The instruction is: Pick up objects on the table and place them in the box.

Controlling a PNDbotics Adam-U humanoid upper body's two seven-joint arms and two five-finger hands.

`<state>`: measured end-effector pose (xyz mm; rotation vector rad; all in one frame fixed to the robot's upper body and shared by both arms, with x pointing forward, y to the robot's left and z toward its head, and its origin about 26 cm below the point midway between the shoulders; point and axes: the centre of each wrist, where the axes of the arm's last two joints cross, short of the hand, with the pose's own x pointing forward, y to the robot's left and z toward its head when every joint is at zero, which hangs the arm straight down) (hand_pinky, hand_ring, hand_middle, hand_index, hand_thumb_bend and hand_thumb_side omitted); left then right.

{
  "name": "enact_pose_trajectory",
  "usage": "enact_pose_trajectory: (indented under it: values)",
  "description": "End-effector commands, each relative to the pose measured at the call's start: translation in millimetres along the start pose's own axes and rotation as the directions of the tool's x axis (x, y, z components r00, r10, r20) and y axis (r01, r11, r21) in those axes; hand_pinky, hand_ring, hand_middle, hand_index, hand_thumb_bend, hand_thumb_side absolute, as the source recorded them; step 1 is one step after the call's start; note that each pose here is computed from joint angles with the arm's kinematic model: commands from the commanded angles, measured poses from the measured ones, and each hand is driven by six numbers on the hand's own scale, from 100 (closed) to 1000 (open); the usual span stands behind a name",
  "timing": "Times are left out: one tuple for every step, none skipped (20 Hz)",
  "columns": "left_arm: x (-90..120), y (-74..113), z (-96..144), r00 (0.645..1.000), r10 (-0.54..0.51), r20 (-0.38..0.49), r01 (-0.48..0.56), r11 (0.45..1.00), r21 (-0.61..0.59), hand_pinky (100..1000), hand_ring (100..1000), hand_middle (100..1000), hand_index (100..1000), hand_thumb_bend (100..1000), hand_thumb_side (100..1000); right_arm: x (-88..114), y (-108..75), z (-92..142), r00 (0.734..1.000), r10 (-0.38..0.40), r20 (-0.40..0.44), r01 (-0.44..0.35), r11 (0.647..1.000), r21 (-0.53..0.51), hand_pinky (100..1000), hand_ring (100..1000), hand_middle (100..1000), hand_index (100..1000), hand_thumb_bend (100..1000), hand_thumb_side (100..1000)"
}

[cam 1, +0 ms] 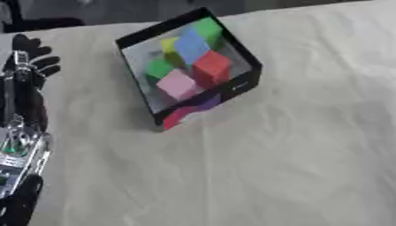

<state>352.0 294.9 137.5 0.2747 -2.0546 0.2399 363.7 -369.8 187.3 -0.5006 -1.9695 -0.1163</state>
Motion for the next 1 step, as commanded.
enact_pose_trajectory:
  values:
    - [7.0,2.8,-3.9,0.999,-0.011,0.036,0.012,1.000,-0.012,724,633,614,786,295,839,8.0,-5.3,-4.0,0.999,0.008,0.045,-0.007,1.000,-0.002,755,848,766,820,158,574]
